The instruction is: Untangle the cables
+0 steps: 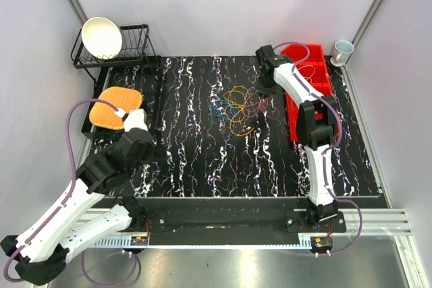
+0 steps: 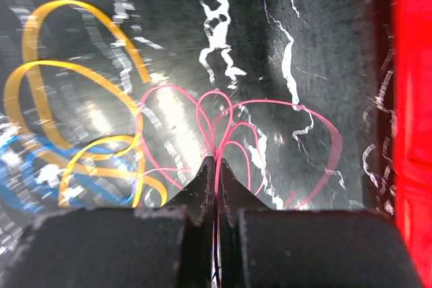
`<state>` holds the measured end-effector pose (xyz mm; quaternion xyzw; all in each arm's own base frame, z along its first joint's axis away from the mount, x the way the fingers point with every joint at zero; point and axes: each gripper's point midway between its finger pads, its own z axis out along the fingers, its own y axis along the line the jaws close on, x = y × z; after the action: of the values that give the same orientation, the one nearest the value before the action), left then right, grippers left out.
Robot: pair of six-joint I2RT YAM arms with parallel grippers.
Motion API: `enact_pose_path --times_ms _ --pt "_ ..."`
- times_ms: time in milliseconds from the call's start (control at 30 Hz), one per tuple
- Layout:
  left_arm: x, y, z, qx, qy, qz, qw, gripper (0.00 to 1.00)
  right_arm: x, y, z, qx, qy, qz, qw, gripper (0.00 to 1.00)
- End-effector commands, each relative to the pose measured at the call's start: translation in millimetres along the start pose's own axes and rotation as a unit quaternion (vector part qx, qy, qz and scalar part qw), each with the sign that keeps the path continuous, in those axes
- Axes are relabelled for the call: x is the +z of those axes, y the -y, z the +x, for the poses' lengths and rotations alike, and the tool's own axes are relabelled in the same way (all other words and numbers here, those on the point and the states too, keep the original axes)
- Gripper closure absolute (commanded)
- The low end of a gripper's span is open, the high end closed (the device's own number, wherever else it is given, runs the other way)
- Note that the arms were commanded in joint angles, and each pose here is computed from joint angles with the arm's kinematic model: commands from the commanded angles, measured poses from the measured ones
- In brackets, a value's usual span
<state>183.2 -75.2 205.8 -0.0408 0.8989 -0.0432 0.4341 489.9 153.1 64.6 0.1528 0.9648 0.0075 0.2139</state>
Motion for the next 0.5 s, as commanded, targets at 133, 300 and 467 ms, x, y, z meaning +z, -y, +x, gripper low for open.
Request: enact_pose_path --times_ms 133,300,467 --pt "3.6 0.4 -7.2 -0.01 0.019 -0.007 1.0 0.08 -97.7 -21.5 -44.2 -0.003 0.079 -0.071 0.994 1.0" --pt "4.8 0.9 -6.0 -0.009 0.016 -0.008 1.0 0.08 -127.0 -29.8 -63.4 -0.002 0.108 -0.099 0.989 1.0" --pt "5.8 1.3 -5.6 -0.01 0.014 -0.01 1.0 0.09 -157.4 -30.0 -94.7 0.014 0.145 -0.131 0.981 1.0"
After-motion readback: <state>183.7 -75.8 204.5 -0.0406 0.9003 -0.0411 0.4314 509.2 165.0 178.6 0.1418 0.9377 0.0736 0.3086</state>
